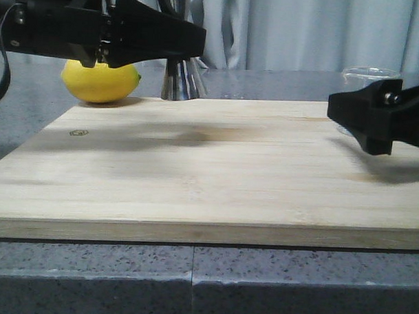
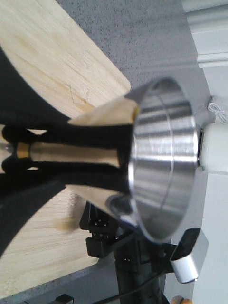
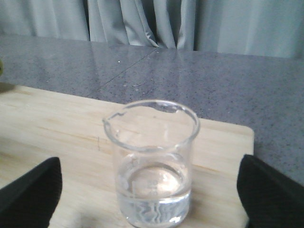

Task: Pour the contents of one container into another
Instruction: 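Lower the right gripper around the glass beaker and close it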

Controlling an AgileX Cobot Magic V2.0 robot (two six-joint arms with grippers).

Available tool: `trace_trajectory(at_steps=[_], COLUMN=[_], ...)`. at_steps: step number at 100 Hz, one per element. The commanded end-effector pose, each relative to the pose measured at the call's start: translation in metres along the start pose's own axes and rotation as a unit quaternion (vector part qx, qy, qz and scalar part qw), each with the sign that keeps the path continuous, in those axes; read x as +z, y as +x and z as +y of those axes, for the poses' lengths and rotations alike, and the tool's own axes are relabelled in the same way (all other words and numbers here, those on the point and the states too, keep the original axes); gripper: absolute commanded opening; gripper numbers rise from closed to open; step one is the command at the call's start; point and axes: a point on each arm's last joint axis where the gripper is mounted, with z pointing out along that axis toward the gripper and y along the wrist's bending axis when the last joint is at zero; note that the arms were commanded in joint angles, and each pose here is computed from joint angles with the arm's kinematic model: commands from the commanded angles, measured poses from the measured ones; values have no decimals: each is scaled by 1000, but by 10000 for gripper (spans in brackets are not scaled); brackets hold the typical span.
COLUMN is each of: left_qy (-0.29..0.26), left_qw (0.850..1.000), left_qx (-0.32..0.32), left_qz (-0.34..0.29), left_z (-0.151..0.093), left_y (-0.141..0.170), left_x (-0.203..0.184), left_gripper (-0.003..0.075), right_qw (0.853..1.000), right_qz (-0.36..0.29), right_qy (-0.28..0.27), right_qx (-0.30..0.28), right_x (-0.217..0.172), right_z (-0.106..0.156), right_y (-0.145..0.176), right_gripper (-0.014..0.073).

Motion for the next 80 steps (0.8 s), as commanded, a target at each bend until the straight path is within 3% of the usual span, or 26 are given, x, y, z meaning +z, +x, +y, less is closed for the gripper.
trace_trajectory(at_steps=[1,80], left_qy=[62,55], left_qw=[994,996], left_qx=[23,25], left_qz=[-85,-73], left_z=[-16,-15], left_y=[-34,-32], left_x=[-3,-2], left_gripper=[-2,-2], right_qw=[996,995], right_qz=[-90,-97], right_qy=[-4,-4], right_qx=[-1,-1], right_x=[4,18], right_z=[1,0], right_y=[-16,-15], right_gripper=[655,655])
